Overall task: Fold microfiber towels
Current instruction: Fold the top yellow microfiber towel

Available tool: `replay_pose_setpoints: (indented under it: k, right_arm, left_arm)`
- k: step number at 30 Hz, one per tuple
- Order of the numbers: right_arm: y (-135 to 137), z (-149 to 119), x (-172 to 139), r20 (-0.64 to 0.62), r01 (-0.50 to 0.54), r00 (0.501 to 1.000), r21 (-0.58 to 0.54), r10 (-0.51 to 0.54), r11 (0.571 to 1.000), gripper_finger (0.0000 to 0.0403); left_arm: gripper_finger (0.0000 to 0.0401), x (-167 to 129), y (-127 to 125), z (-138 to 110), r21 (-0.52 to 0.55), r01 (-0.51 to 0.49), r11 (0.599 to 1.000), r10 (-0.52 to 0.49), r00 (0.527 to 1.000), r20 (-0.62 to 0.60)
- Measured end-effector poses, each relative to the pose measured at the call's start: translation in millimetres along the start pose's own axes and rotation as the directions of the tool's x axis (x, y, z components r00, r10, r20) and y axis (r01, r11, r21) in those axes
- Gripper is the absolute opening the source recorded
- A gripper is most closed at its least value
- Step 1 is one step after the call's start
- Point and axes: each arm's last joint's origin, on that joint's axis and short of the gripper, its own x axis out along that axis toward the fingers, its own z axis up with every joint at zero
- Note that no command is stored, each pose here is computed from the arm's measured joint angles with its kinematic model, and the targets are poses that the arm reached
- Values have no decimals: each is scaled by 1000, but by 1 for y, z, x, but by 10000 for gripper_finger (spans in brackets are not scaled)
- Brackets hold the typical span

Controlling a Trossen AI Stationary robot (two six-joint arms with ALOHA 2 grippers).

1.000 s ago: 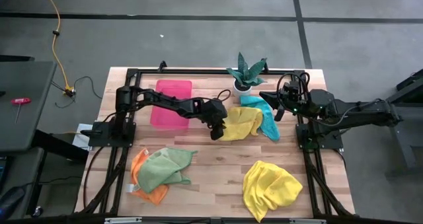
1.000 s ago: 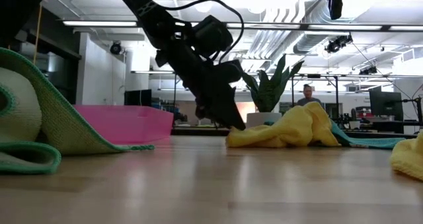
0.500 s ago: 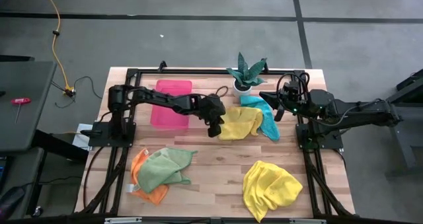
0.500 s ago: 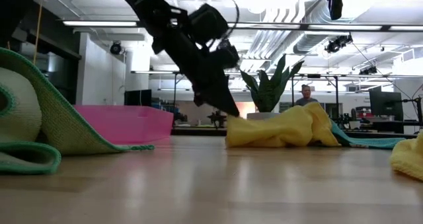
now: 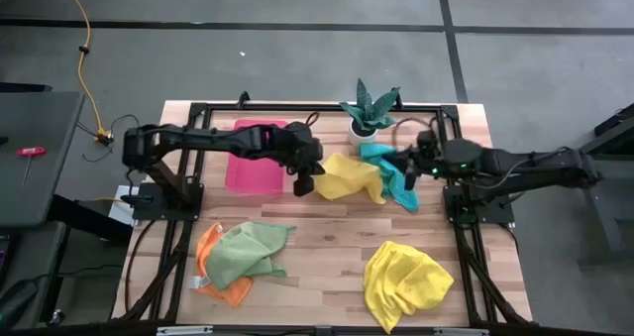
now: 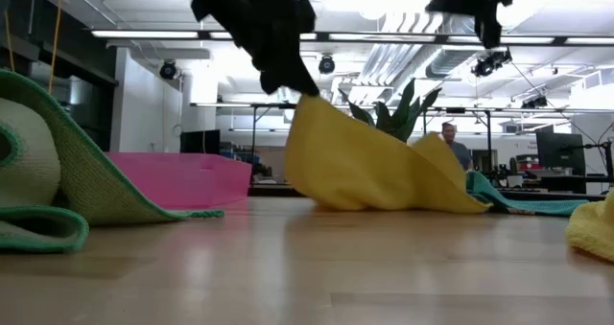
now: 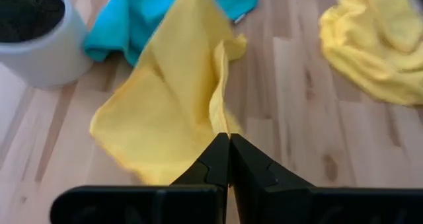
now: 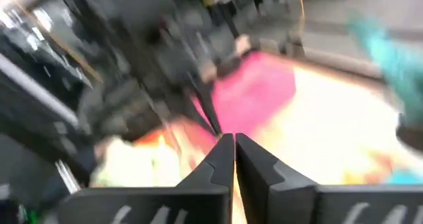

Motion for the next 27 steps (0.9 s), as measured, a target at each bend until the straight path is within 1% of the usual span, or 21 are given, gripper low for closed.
replay_pose_setpoints:
  k: [3,5,6,9,12,15,20,23,27]
  right_arm:
    - [-4,-14,11,-146,35,989,-2,-35,999,43]
    - [-6,-25,19,-261,40,965,-10,-41,999,71]
    - [-7,-30,22,-324,36,945,-16,-40,999,85]
    - [-11,-48,32,-499,36,865,-47,-54,998,121]
    - [-12,-67,41,-624,6,776,-140,-93,990,139]
    - [-12,-84,52,-683,-35,716,-238,-142,971,142]
    - [-17,-106,71,-694,-46,664,-409,-278,911,142]
    - [-22,-116,80,-688,-38,640,-473,-342,880,142]
    - [-28,-129,89,-701,-74,597,-533,-390,843,142]
  left_arm:
    - [0,-10,-6,-1,-4,-10,1000,9,1000,-19]
    - [0,-13,-9,-1,-5,-19,1000,19,1000,-22]
    - [0,-13,-10,-2,-8,-17,1000,17,999,-32]
    - [0,-12,-12,-2,-24,-13,1000,13,999,-31]
    - [0,-10,-15,-2,-32,-10,999,9,999,-35]
    - [0,-8,-16,-3,-42,-7,999,6,999,-41]
    - [0,-8,-16,-3,-63,-8,998,6,999,-39]
    - [0,-8,-16,-2,-71,-9,997,6,999,-36]
    - [0,-8,-16,-2,-72,-8,997,6,999,-35]
